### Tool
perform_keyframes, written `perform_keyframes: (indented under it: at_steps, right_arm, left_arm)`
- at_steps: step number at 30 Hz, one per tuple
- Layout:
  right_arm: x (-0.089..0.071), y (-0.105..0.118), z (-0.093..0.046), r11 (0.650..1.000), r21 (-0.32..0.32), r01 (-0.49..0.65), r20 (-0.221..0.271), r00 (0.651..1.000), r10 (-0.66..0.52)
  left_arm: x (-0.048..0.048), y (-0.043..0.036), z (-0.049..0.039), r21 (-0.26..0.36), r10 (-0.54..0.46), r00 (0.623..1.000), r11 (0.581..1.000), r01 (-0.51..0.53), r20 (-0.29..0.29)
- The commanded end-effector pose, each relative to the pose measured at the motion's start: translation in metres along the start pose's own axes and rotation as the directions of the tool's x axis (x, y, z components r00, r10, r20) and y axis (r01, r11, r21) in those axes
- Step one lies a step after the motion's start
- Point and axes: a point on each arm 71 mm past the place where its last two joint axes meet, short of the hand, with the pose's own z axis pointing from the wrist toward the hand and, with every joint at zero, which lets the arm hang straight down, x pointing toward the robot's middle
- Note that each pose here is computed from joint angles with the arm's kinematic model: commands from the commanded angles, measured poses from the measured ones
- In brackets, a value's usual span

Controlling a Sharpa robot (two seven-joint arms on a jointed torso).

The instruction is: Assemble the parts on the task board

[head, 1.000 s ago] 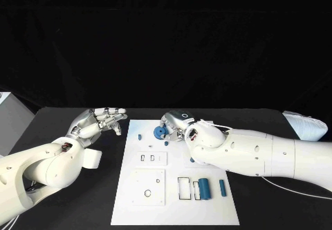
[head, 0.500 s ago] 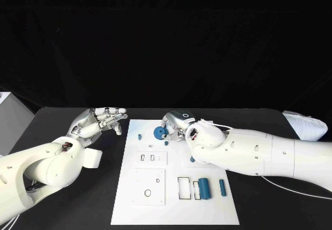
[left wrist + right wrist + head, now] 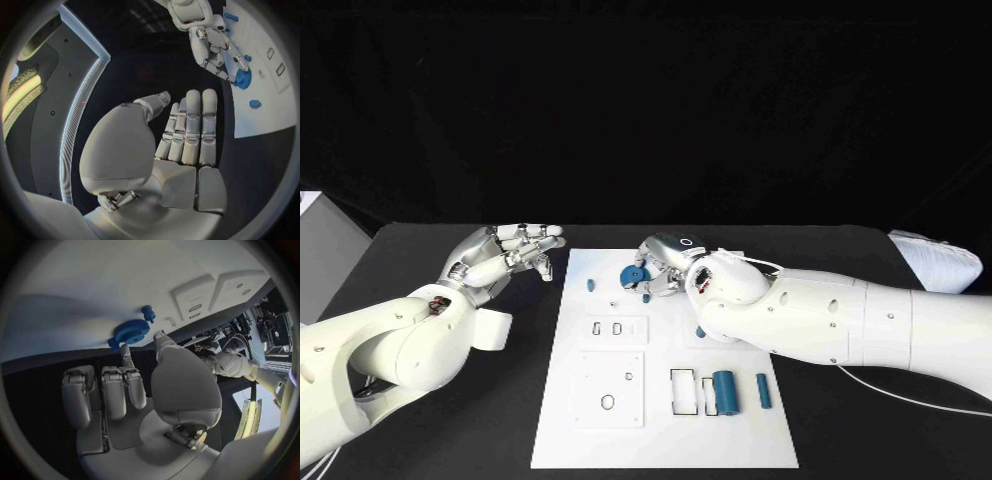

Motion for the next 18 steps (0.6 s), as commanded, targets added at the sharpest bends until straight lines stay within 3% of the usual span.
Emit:
perform_keyframes:
  at_steps: [1, 5, 10, 15, 18]
  right_arm:
    - [0.003, 0.001, 0.000, 1.000, -0.012, -0.012, -0.039, 0.999, 0.011]
    - [0.001, -0.001, -0.002, 1.000, -0.011, -0.022, -0.016, 1.000, 0.022]
    - [-0.008, -0.010, -0.012, 0.998, -0.017, -0.062, 0.063, 0.996, 0.063]
    - [-0.028, -0.027, -0.028, 0.987, -0.044, -0.155, 0.151, 0.975, 0.160]
    - [-0.037, -0.037, -0.035, 0.975, -0.053, -0.216, 0.152, 0.963, 0.222]
  left_arm:
    - [0.0022, -0.0009, 0.0007, 0.005, -0.011, 1.000, 1.000, 0.011, -0.016]
    - [0.0021, -0.0009, 0.0007, 0.005, -0.011, 1.000, 1.000, 0.011, -0.016]
    - [0.0005, -0.0009, 0.0006, 0.005, -0.010, 1.000, 1.000, 0.010, -0.013]
    - [-0.0034, -0.0006, 0.0006, 0.006, -0.005, 1.000, 1.000, 0.005, -0.003]
    - [-0.0047, -0.0003, 0.0010, 0.006, -0.003, 1.000, 1.000, 0.003, -0.001]
